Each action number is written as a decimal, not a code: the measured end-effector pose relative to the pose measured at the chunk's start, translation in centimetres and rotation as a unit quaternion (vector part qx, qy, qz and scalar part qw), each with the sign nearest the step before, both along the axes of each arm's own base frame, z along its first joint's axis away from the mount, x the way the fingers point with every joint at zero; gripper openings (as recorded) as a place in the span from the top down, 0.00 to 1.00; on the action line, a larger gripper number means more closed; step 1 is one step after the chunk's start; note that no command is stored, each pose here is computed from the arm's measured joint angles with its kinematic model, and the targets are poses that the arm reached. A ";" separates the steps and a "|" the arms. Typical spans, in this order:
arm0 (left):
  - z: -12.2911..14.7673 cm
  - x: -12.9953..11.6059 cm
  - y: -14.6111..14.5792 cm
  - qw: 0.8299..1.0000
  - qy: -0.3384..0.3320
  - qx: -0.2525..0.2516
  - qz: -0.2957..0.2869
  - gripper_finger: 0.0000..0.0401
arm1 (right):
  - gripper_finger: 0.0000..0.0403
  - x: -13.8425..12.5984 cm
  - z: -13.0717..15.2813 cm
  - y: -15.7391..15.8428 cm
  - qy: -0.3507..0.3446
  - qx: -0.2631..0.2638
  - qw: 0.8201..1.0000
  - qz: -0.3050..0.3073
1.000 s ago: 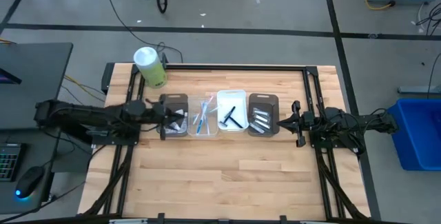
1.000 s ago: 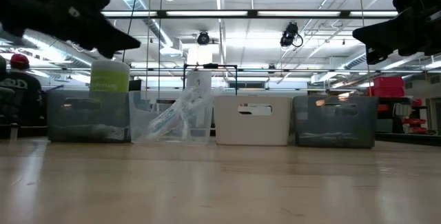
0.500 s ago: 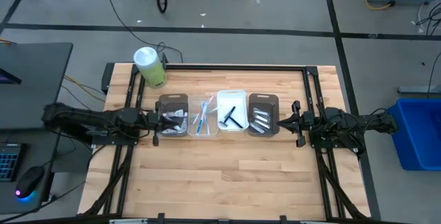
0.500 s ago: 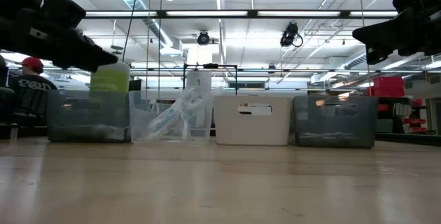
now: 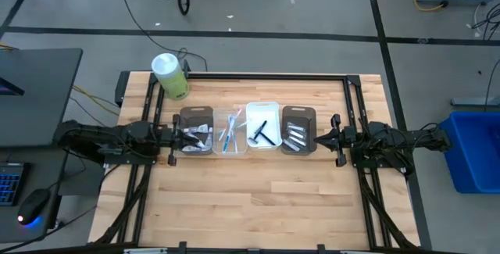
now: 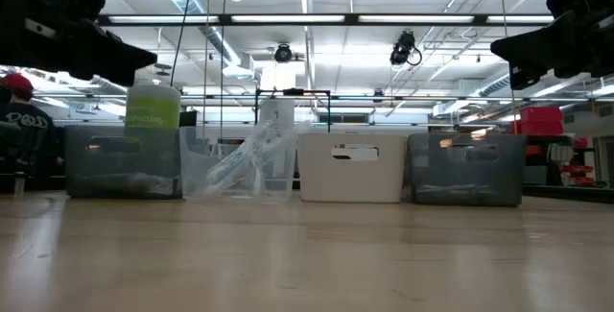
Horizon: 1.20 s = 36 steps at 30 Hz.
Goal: Pick & Place Travel size toiletries
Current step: Return to Home Position
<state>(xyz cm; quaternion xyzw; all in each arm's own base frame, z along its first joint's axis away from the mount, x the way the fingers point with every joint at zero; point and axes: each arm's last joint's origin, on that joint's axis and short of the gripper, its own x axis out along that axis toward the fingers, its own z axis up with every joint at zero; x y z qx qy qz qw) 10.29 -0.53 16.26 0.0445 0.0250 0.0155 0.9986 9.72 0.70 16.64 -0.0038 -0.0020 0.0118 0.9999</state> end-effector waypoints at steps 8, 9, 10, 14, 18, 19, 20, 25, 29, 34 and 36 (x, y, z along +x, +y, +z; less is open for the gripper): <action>0.7 -0.6 0.0 0.998 -0.047 -0.027 -0.004 0.97 | 0.96 0.0 0.0 0.0 0.000 0.000 1.000 0.000; 0.7 -0.6 0.0 0.998 -0.048 -0.027 -0.006 0.96 | 0.96 0.0 0.0 0.0 0.000 0.000 1.000 0.000; 0.7 -0.6 0.0 0.999 -0.046 -0.027 -0.009 0.96 | 0.97 0.0 0.0 0.0 0.000 0.000 1.000 0.000; 0.7 -0.6 0.0 0.999 -0.046 -0.025 -0.012 0.95 | 0.96 0.0 0.0 0.0 0.000 0.000 1.000 0.000; 0.7 -0.6 0.0 0.998 -0.047 -0.037 -0.014 0.96 | 0.97 0.0 0.0 0.0 0.000 0.000 1.000 0.000; 0.7 -0.6 0.0 0.998 -0.047 -0.041 -0.014 0.96 | 0.96 0.0 0.0 0.0 0.000 0.000 1.000 0.000; 0.7 -0.6 0.0 0.998 -0.048 -0.043 -0.014 0.96 | 0.96 0.0 0.0 0.0 0.000 0.000 1.000 0.000; 0.7 -0.6 0.0 0.998 -0.048 -0.030 -0.014 0.96 | 0.96 0.0 0.0 0.0 0.000 0.000 1.000 0.000; 0.7 -0.6 0.0 0.999 -0.048 -0.011 -0.014 0.96 | 0.97 0.0 0.0 0.0 0.000 0.000 1.000 0.000; 0.7 -0.6 0.0 0.999 -0.048 -0.009 -0.014 0.96 | 0.97 0.0 0.0 0.0 0.000 0.000 1.000 0.000; 0.7 -0.6 0.0 0.999 -0.048 -0.008 -0.014 0.96 | 0.96 0.0 0.0 0.0 0.000 0.000 1.000 0.000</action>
